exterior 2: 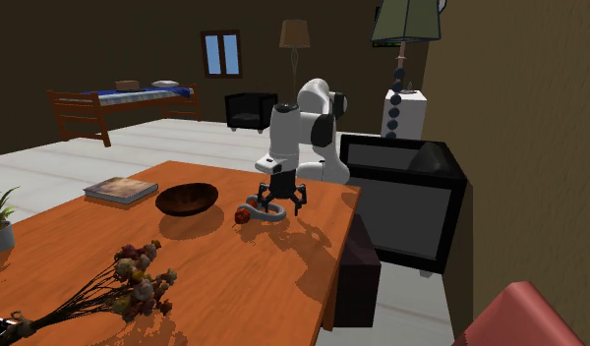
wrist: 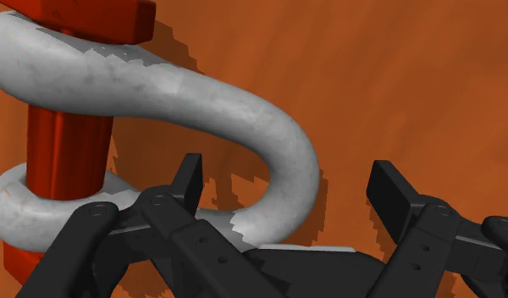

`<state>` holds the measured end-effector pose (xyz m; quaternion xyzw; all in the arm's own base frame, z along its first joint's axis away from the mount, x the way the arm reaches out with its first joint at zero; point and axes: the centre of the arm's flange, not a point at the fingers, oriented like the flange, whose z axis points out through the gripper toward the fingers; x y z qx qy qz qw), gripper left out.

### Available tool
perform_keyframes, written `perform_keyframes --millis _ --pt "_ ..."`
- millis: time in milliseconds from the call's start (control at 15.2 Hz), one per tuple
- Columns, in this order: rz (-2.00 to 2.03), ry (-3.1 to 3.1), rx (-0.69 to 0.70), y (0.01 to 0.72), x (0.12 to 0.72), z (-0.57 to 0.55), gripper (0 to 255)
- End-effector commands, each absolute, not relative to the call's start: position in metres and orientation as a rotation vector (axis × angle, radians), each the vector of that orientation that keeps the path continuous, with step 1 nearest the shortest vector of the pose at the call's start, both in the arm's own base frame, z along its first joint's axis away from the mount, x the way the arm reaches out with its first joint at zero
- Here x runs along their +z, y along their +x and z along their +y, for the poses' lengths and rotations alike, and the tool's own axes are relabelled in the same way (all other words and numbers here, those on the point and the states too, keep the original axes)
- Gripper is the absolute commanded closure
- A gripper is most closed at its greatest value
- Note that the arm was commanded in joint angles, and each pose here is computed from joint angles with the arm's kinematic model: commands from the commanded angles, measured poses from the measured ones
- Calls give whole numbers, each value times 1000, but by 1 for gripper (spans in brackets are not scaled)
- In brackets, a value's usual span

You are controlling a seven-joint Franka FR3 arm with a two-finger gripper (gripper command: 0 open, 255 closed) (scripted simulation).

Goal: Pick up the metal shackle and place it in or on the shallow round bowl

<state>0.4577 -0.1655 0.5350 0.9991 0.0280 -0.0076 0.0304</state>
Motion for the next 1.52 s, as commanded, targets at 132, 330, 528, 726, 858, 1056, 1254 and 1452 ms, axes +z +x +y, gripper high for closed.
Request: perform_keyframes --millis 132,330,528,726,858,1056,1254,1452 --pt "86 3079 -23 458 535 -166 0" --pt "86 3079 -23 458 535 -165 255" --pt "86 3079 -23 458 536 -166 255" --pt "86 3079 -23 459 535 -167 255" --pt "86 3079 -23 458 540 -166 255" --pt "86 3079 -23 458 556 -166 255" --pt "86 3079 -23 458 572 -166 255" --pt "86 3079 -23 458 587 -166 255"
